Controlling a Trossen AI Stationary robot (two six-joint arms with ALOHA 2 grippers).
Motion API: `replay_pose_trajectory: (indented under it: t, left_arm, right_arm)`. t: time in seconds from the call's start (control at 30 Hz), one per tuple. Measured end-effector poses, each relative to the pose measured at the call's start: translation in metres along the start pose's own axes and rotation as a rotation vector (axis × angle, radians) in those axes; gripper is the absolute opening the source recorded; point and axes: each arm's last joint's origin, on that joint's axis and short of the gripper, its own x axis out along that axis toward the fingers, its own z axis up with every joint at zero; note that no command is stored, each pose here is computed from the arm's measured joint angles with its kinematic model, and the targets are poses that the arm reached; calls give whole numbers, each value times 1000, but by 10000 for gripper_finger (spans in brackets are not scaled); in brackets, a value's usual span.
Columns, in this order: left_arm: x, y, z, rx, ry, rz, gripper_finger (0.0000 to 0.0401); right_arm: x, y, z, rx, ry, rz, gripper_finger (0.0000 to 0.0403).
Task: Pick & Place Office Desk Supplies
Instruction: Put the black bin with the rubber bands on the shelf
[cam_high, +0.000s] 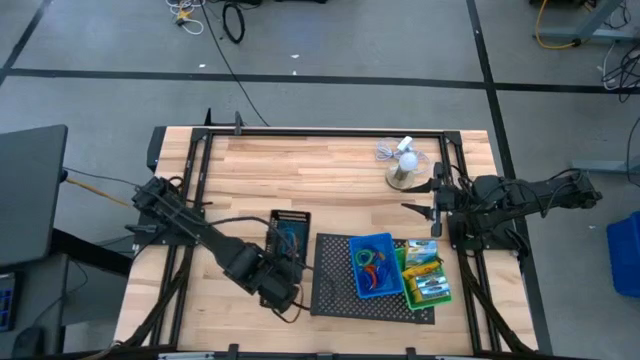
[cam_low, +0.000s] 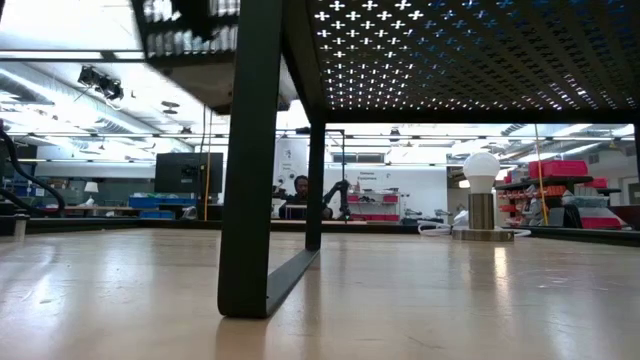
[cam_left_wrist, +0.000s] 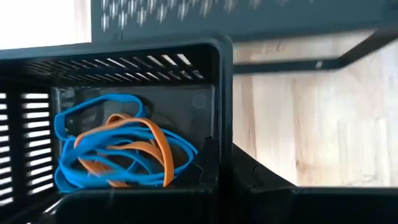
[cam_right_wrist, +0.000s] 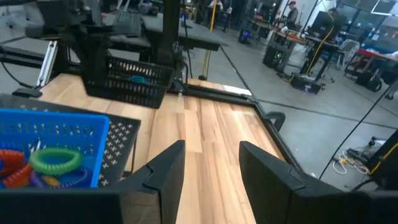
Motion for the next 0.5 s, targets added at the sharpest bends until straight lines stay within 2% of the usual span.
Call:
replay_pose_trajectory:
  t: [0.27,0.5]
  left_arm:
    - [-8,6,45,38,-34,-14,3]
    - [-8,8,62,10,-66,-91,3]
  right_arm:
    - [-8,-6,17,3,-33,-6,160]
    - [-11,-8,22,-14,-43,-8,160]
